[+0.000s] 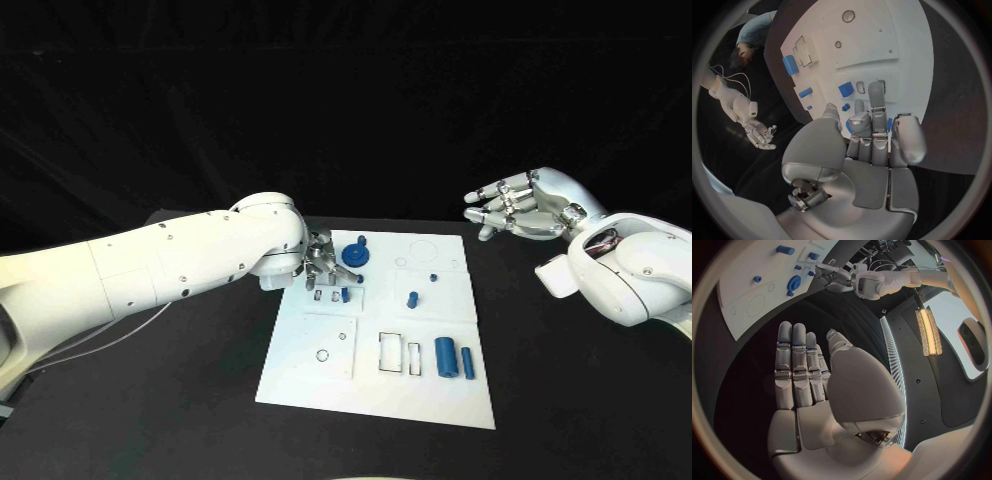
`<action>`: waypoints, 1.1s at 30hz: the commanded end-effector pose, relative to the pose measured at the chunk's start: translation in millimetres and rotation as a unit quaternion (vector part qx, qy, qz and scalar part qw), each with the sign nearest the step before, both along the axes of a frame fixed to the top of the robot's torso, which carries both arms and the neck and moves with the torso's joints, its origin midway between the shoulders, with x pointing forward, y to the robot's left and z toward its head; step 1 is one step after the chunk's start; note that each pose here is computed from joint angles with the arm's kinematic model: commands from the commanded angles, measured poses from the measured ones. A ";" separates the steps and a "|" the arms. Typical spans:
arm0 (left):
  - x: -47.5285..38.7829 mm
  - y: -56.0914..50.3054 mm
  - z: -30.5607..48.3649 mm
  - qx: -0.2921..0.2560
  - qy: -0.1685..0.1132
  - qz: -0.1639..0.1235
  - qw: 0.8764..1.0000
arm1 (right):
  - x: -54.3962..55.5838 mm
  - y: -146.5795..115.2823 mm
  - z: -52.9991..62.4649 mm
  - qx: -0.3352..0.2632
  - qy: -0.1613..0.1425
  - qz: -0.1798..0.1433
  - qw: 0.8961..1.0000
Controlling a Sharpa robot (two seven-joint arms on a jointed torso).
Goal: Assemble the parts on the task board
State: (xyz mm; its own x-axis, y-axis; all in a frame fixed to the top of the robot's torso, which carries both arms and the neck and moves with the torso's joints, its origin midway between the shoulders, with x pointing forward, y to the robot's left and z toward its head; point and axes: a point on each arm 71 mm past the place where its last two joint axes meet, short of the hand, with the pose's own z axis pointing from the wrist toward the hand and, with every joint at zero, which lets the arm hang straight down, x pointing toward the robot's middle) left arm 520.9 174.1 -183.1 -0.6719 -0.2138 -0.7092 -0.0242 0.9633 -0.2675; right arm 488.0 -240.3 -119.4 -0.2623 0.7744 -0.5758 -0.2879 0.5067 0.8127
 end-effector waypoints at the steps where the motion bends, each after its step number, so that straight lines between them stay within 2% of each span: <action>1: 0.0 -2.6 -1.9 0.016 0.010 -0.012 1.000 | 0.5 0.1 -0.6 -0.008 -0.003 -0.003 1.000; 13: 0.8 -9.1 -7.8 0.022 0.022 -0.019 0.999 | 1.3 3.1 -2.7 -0.008 0.000 -0.001 1.000; 33: -1.1 -13.6 -11.1 0.019 0.039 -0.027 0.999 | 2.1 4.7 -4.7 -0.010 0.002 0.000 1.000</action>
State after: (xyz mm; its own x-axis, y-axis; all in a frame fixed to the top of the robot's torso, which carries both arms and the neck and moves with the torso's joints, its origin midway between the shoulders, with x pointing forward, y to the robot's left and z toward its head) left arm 521.4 162.3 -192.7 -0.7157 -0.1622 -0.6794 -0.0009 0.9729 -0.2313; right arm 489.9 -235.9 -123.8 -0.2675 0.7674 -0.5828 -0.2807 0.5165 0.8090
